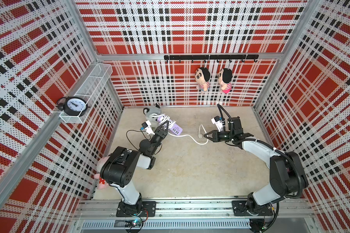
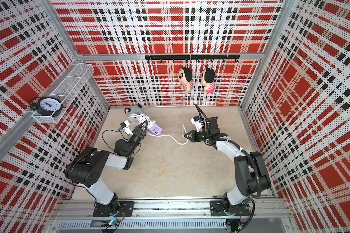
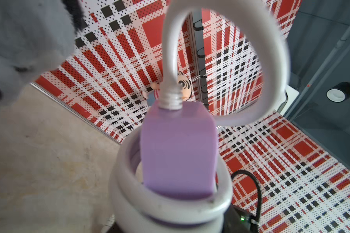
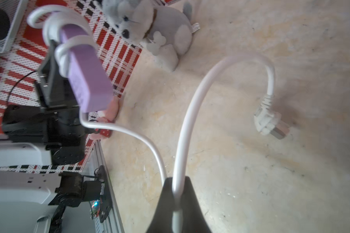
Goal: Unwrap the cord wrapped around the power strip
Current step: Unwrap the power cord from the power strip.
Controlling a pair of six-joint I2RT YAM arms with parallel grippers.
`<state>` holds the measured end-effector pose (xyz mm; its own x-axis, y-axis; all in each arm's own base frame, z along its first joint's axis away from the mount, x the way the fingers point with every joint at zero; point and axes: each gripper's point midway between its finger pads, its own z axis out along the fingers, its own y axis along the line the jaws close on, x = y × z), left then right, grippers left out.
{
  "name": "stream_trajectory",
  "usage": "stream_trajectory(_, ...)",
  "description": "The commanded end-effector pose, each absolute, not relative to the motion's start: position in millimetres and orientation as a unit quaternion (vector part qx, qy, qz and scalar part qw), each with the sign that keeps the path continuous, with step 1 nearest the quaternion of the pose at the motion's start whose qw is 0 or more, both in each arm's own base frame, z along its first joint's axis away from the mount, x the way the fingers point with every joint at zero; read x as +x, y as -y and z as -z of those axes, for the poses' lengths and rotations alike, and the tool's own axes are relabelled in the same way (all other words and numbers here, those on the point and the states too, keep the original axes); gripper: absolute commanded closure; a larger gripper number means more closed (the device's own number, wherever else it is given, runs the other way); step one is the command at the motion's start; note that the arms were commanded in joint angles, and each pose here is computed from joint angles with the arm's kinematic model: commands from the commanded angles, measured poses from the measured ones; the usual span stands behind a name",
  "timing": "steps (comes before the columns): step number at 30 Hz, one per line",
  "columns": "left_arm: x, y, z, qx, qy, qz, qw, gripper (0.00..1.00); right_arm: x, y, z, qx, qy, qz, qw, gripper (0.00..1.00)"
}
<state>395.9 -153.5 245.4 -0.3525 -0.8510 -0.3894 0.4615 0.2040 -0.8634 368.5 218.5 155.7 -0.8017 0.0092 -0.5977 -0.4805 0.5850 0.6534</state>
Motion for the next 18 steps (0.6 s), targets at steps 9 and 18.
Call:
stream_trajectory(9,310.8,155.9,-360.0,-0.028,-0.429,0.705,0.564,1.0,450.0,-176.4,-113.8,-0.061,-0.88,-0.343,0.322,1.0)
stream_trajectory(18,303.0,139.3,-329.0,-0.03,-0.486,0.664,0.568,1.0,485.2,-98.8,-149.4,0.003,-0.873,-0.291,0.391,1.0)
